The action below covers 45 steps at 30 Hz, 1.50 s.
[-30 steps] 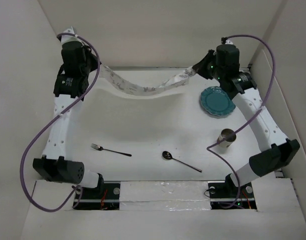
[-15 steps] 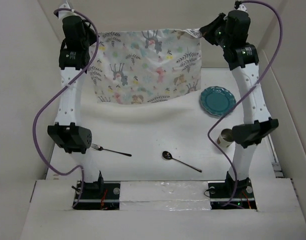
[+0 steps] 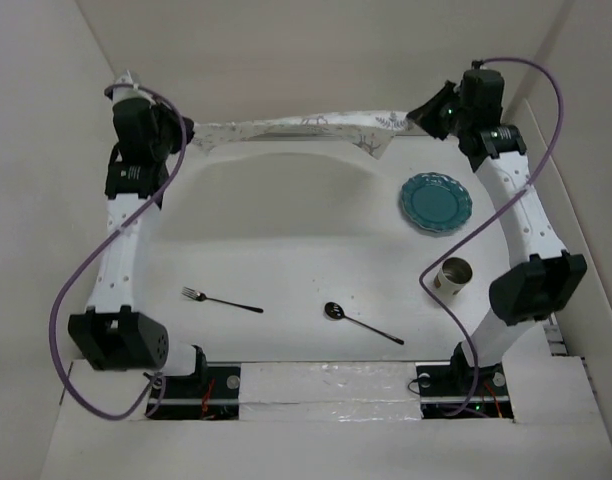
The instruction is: Set the dinner table for one person
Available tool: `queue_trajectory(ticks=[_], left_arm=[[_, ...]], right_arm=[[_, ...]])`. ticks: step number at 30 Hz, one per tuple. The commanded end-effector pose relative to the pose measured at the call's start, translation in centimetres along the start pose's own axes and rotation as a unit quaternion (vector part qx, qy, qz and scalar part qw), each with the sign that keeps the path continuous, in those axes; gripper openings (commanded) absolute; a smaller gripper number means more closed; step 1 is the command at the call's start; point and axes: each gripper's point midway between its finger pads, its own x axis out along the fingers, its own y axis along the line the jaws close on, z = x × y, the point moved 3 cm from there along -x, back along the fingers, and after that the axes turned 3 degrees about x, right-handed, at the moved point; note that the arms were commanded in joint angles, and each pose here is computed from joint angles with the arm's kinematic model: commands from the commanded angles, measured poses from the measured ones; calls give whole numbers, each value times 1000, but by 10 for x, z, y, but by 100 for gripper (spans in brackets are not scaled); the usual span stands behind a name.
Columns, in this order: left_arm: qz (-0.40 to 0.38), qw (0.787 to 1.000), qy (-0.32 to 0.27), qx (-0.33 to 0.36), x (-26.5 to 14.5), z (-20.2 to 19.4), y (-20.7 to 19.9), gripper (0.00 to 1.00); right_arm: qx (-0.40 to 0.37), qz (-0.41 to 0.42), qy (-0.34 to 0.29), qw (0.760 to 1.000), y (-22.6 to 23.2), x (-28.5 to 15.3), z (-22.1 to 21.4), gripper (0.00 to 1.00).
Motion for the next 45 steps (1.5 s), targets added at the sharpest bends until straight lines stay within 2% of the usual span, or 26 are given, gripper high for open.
queue_trajectory(ticks=[1, 2, 4, 5, 6, 7, 8, 12, 16, 30, 45], left_arm=[[-11, 1000, 10, -13, -14, -32, 17, 0], [14, 999, 49, -16, -10, -70, 41, 0], [20, 996, 83, -16, -17, -98, 54, 0], [37, 992, 117, -19, -18, -129, 72, 0], [42, 988, 147, -25, -22, -156, 85, 0], [40, 988, 149, -25, -22, -157, 85, 0], [53, 983, 176, -29, -25, -182, 100, 0], [76, 968, 238, -36, -28, -237, 127, 0], [100, 954, 282, -16, -29, -272, 142, 0], [85, 934, 347, -30, -63, -294, 141, 0], [111, 921, 371, -26, -92, -309, 155, 0]], right_arm=[[13, 11, 22, 1000, -23, -5, -31, 0], [22, -16, 62, 998, -54, 3, -64, 0], [26, -42, 88, 995, -81, 4, -90, 0], [29, -54, 100, 993, -93, 5, -101, 0], [32, -94, 132, 986, -126, 4, -131, 0], [32, -96, 133, 986, -127, 5, -132, 0], [32, -113, 139, 983, -138, 5, -140, 0], [27, -164, 160, 973, -174, 2, -166, 0], [27, -205, 187, 960, -203, -2, -190, 0], [29, -264, 204, 942, -250, -51, -217, 0], [24, -282, 221, 933, -262, -69, -227, 0]])
